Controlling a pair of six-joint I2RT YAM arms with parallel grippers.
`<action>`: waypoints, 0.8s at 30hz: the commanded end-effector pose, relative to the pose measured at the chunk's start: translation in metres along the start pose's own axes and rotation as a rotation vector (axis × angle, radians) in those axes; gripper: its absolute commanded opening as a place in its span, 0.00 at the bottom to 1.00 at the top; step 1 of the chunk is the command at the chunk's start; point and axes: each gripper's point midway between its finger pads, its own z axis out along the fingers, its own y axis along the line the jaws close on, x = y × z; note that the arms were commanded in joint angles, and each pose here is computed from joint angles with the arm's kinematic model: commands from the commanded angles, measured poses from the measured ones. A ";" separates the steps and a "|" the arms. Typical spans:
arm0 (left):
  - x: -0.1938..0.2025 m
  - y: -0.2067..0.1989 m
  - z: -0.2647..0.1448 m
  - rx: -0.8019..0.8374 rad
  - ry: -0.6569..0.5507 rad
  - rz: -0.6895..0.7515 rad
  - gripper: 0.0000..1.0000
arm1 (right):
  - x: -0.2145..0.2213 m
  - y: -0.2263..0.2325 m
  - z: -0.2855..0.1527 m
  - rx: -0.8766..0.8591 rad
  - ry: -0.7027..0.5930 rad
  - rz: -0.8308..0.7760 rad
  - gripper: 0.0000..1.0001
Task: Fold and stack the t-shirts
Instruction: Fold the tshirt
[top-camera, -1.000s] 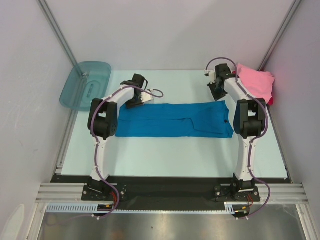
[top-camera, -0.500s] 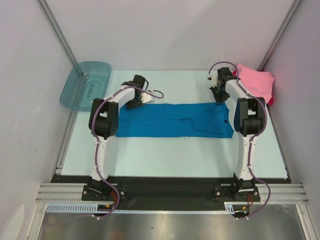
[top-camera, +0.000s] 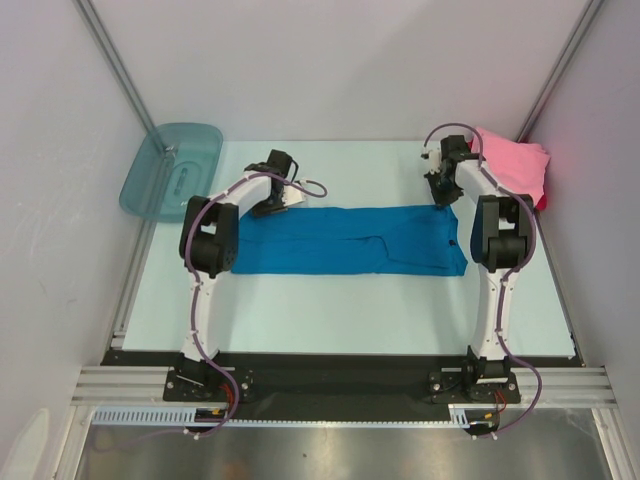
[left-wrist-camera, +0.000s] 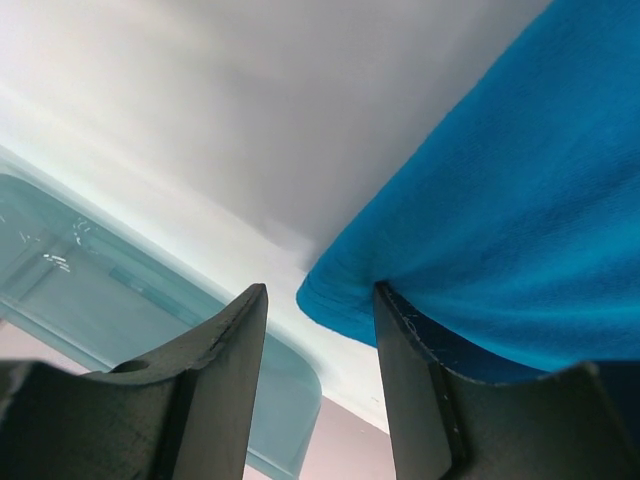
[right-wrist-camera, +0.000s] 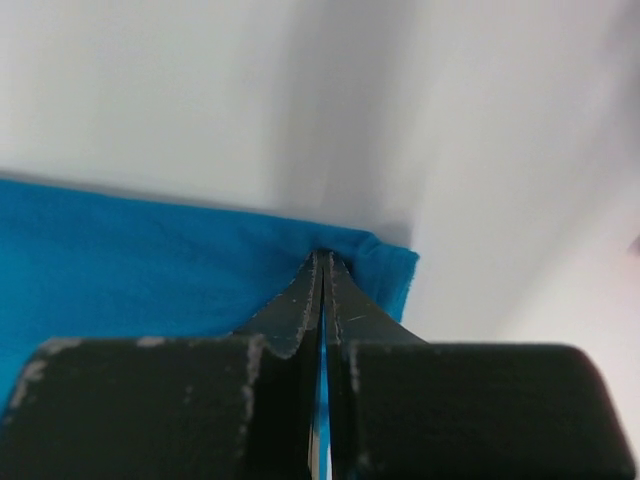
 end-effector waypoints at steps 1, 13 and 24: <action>0.014 -0.014 0.030 0.050 0.052 0.010 0.53 | 0.016 -0.018 0.018 0.036 0.031 0.060 0.00; 0.029 -0.013 0.040 0.051 0.099 -0.006 0.53 | 0.028 -0.057 0.020 0.080 0.037 0.127 0.00; 0.029 0.002 0.029 0.013 0.071 -0.068 0.53 | 0.010 -0.053 0.006 0.077 -0.007 0.112 0.01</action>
